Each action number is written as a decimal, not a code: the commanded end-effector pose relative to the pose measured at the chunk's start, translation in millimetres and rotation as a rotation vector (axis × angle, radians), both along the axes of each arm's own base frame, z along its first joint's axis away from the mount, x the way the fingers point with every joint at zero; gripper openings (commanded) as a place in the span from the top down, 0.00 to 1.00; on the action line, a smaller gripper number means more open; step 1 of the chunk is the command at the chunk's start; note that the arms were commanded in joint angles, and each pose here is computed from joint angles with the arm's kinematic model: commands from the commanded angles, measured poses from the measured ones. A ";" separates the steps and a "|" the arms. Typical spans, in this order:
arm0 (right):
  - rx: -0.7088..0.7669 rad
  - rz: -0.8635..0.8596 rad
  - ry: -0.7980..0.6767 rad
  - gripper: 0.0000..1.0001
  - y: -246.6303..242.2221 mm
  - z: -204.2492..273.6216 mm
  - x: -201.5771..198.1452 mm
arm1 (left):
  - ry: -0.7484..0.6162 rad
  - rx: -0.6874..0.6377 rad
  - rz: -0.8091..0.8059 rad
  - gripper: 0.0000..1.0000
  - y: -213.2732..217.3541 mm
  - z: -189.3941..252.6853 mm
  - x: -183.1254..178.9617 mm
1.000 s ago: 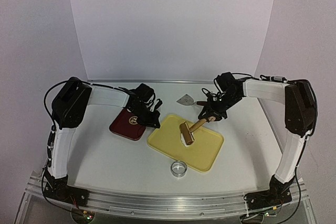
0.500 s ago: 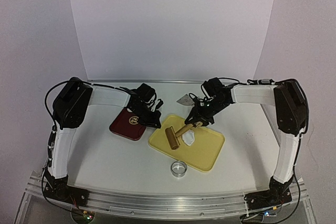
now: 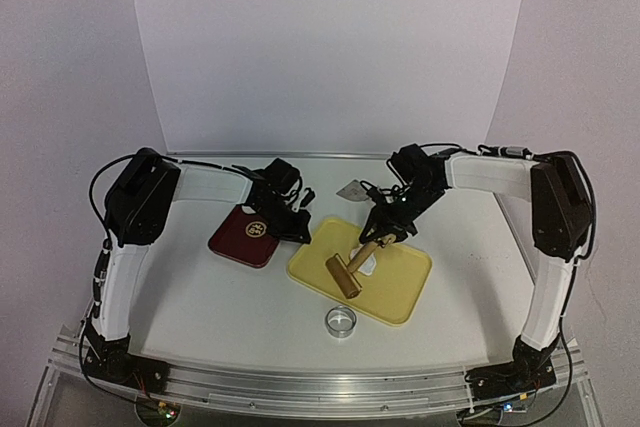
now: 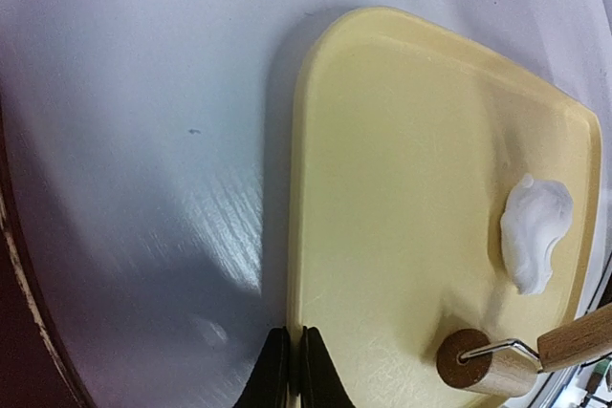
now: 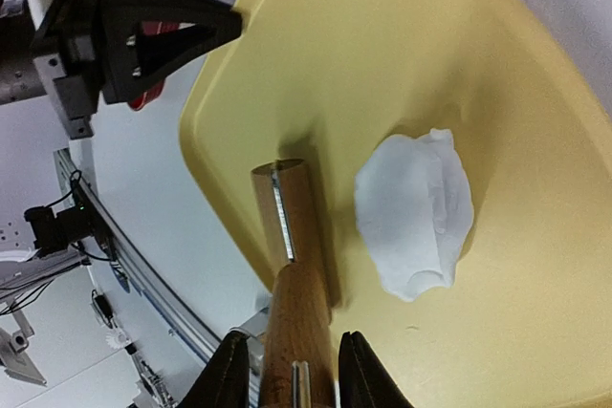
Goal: Roll out the dumpling wrappers from the dough
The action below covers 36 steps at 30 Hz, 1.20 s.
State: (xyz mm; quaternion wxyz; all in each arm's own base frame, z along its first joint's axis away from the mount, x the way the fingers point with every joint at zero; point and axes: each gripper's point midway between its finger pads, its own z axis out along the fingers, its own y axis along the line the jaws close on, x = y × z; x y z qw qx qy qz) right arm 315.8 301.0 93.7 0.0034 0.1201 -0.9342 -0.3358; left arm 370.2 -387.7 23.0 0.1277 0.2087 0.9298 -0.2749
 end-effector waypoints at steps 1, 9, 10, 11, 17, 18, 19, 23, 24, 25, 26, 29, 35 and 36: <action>0.164 0.052 -0.098 1.00 12.1 98.8 -8.5 | -0.021 -0.053 0.023 0.87 -12.8 23.6 11.1; 0.128 -0.131 -0.122 1.00 -34.1 121.3 19.8 | -0.039 -0.114 0.049 0.62 -14.5 66.1 8.4; 0.114 -0.147 -0.116 1.00 -40.3 115.3 23.7 | -0.036 -0.120 0.049 0.60 -14.1 70.0 5.8; 0.102 -0.160 -0.110 1.00 -44.8 109.8 27.3 | -0.030 -0.123 0.048 0.59 -13.1 72.9 2.6; 0.076 -0.148 -0.062 1.00 -46.3 83.7 34.8 | -0.008 -0.082 0.050 0.50 0.4 81.1 -22.4; 0.067 -0.143 -0.056 1.00 -47.0 79.3 34.2 | -0.001 -0.066 0.056 0.50 3.7 79.6 -27.0; 0.054 -0.143 -0.047 1.00 -48.4 73.8 33.6 | 0.010 -0.050 0.061 0.50 7.3 77.1 -32.3; 0.008 -0.133 -0.032 1.00 -53.7 56.0 30.3 | 0.053 -0.001 0.078 0.49 17.0 65.4 -52.2; -0.003 -0.131 -0.031 1.00 -55.3 52.0 30.2 | 0.063 0.004 0.075 0.49 17.1 63.0 -57.2; -0.015 -0.129 -0.030 1.00 -56.6 47.8 30.2 | 0.072 0.011 0.075 0.49 17.4 60.5 -60.8; -0.029 -0.127 -0.029 1.00 -57.9 43.4 30.3 | 0.082 0.018 0.076 0.49 17.5 57.9 -64.1; -0.064 -0.128 -0.032 1.00 -62.2 33.2 33.2 | 0.093 0.044 0.084 0.49 17.9 52.1 -69.1; -0.115 -0.116 -0.010 1.00 -66.0 8.1 36.6 | 0.092 0.118 0.181 0.50 32.6 40.3 -64.4; -0.122 -0.113 -0.006 1.00 -66.3 3.6 37.3 | 0.092 0.122 0.193 0.50 33.8 39.5 -63.7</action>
